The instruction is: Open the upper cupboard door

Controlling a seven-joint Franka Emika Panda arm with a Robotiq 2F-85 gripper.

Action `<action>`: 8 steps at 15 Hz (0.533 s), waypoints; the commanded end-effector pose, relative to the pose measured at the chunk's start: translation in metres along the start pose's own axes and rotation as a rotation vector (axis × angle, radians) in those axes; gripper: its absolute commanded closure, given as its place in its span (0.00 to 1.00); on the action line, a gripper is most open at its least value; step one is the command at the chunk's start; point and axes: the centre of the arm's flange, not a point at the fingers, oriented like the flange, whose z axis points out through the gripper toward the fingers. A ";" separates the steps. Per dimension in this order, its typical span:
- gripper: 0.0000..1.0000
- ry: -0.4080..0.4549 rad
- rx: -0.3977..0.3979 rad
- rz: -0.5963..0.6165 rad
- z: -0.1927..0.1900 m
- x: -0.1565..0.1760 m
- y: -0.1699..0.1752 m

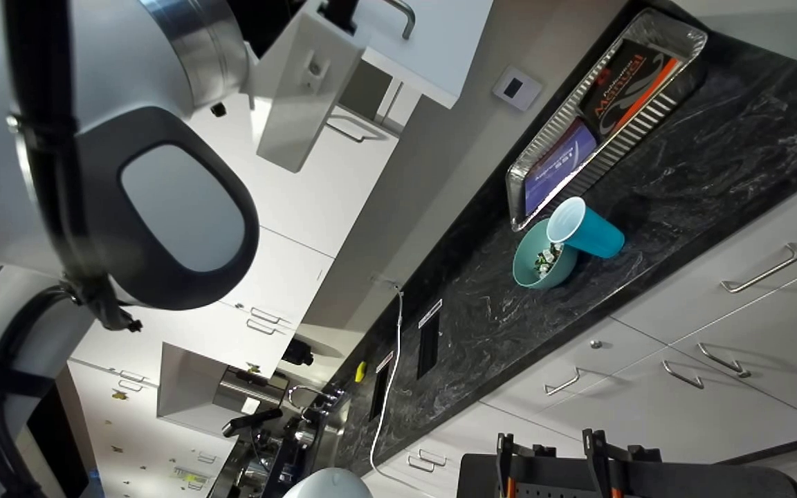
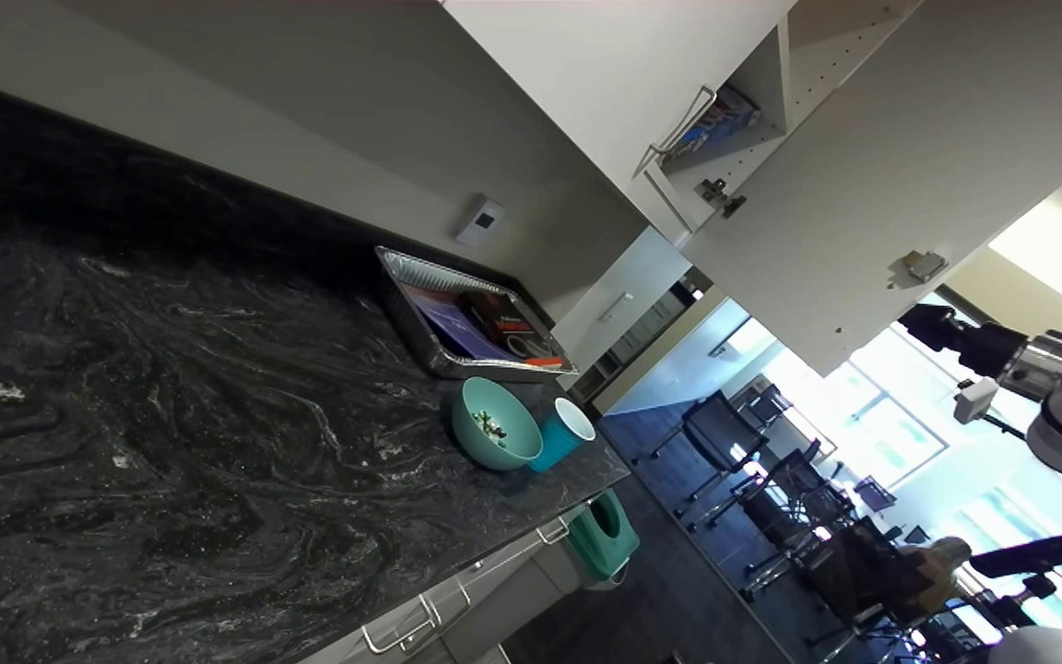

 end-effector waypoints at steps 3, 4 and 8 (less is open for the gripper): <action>0.49 -0.056 0.060 0.067 0.039 0.020 -0.015; 0.41 -0.058 0.050 0.076 0.039 0.020 -0.013; 0.11 -0.066 0.011 0.098 0.038 0.022 -0.008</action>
